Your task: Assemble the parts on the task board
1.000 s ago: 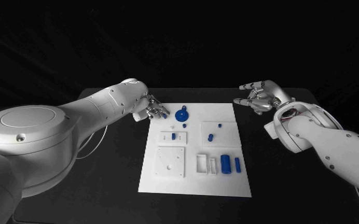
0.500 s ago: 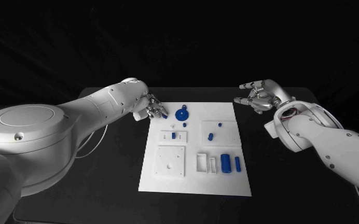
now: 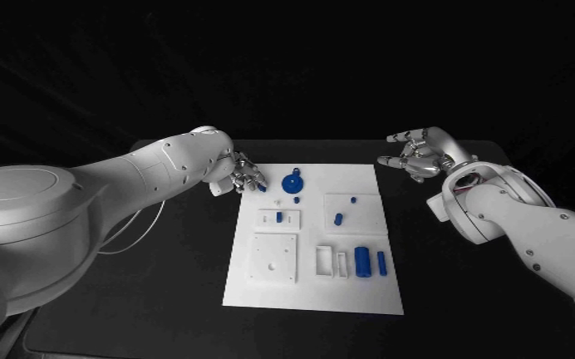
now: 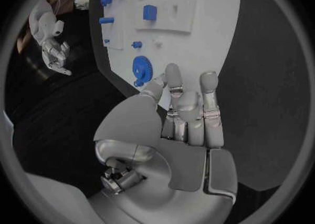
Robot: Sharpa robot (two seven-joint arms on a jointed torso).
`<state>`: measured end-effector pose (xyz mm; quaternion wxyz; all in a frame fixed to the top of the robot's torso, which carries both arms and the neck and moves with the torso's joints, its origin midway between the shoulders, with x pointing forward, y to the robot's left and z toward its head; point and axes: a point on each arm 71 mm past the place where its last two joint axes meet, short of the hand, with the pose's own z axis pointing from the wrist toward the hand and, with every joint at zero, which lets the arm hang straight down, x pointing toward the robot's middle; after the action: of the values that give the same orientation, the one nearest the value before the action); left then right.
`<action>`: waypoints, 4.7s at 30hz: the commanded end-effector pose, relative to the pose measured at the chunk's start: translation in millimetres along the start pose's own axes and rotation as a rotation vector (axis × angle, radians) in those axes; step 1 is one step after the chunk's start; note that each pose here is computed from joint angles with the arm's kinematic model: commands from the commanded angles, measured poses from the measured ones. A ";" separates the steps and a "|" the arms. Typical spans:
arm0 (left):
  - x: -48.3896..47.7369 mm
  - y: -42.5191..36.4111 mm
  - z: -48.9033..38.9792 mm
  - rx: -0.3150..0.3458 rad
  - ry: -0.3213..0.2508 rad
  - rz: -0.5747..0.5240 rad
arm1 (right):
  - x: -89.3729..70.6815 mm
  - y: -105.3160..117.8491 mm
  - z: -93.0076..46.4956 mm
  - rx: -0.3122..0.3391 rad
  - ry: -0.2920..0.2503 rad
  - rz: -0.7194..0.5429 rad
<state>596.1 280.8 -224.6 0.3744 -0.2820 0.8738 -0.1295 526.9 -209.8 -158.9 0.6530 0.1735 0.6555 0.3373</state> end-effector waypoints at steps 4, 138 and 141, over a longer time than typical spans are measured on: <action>-2.2 -0.6 -14.0 0.011 -0.066 -0.047 | -1.3 -0.4 -0.8 -0.010 -0.003 -0.005; 110.8 13.2 -32.3 0.107 -0.166 0.148 | 7.7 -16.5 -4.8 0.036 0.034 0.007; 111.0 13.7 -32.4 0.104 -0.162 0.150 | 7.7 -16.7 -4.9 0.036 0.034 0.007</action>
<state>506.9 228.4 -270.3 0.4750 -0.2127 0.8445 -0.1258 525.5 -218.6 -175.6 0.6405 0.1873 0.6687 0.3280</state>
